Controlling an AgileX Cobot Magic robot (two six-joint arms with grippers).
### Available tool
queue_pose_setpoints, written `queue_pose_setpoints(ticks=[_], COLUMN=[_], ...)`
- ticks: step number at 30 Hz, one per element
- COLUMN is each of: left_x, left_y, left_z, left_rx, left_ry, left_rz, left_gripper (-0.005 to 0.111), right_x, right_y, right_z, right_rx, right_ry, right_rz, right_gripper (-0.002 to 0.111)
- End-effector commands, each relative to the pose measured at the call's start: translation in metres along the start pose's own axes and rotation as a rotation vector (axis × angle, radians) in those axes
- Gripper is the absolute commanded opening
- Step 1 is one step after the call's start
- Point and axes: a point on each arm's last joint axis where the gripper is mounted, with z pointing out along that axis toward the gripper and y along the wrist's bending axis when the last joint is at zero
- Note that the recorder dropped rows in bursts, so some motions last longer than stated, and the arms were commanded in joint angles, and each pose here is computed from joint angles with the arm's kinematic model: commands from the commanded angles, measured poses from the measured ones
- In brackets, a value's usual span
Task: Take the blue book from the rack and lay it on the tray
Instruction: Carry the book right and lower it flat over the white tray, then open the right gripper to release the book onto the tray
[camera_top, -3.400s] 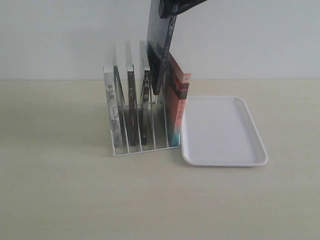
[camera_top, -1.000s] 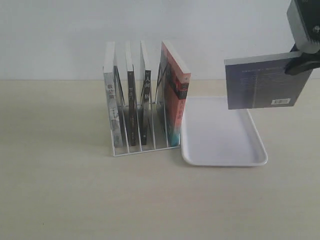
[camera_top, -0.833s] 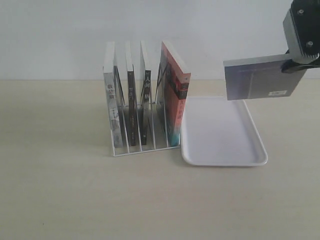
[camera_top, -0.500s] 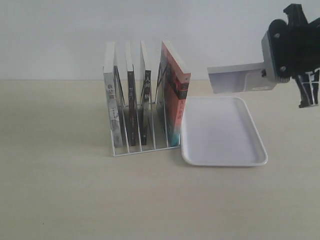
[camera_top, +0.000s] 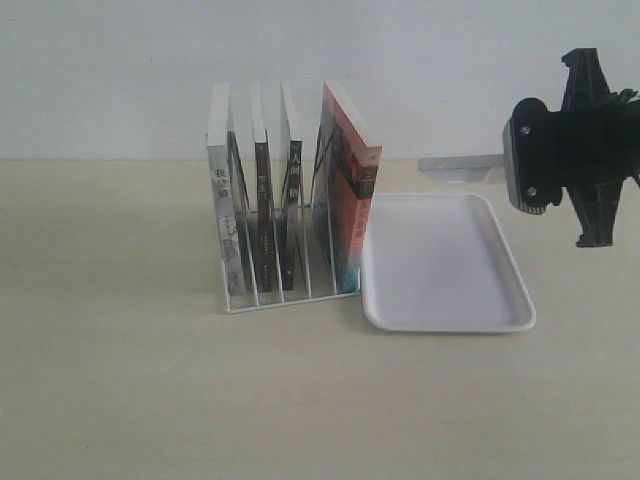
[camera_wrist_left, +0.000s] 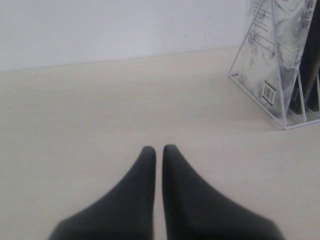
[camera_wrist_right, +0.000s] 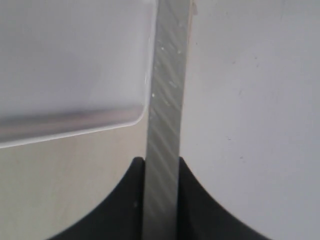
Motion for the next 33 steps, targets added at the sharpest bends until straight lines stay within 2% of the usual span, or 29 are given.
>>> queue_pose_setpoints(ticks=[1, 6, 27, 33], left_x=[-0.002, -0.002, -0.002, -0.002], left_y=[0.0, 0.0, 0.0, 0.0], left_z=[-0.001, -0.001, -0.001, -0.001], left_rx=[-0.003, -0.003, -0.003, -0.003], left_ry=[-0.019, -0.019, -0.019, -0.019], left_rz=[0.001, 0.001, 0.001, 0.001], left_gripper=[0.005, 0.005, 0.005, 0.005], right_x=[-0.015, -0.031, -0.033, -0.034], right_y=[0.005, 0.013, 0.036, 0.036], right_z=[0.013, 0.028, 0.05, 0.05], right_rx=[-0.009, -0.032, -0.17, -0.171], right_ry=[-0.024, -0.049, -0.077, -0.084], right_rz=[-0.015, -0.02, 0.024, 0.126], right_gripper=[0.0, 0.0, 0.0, 0.0])
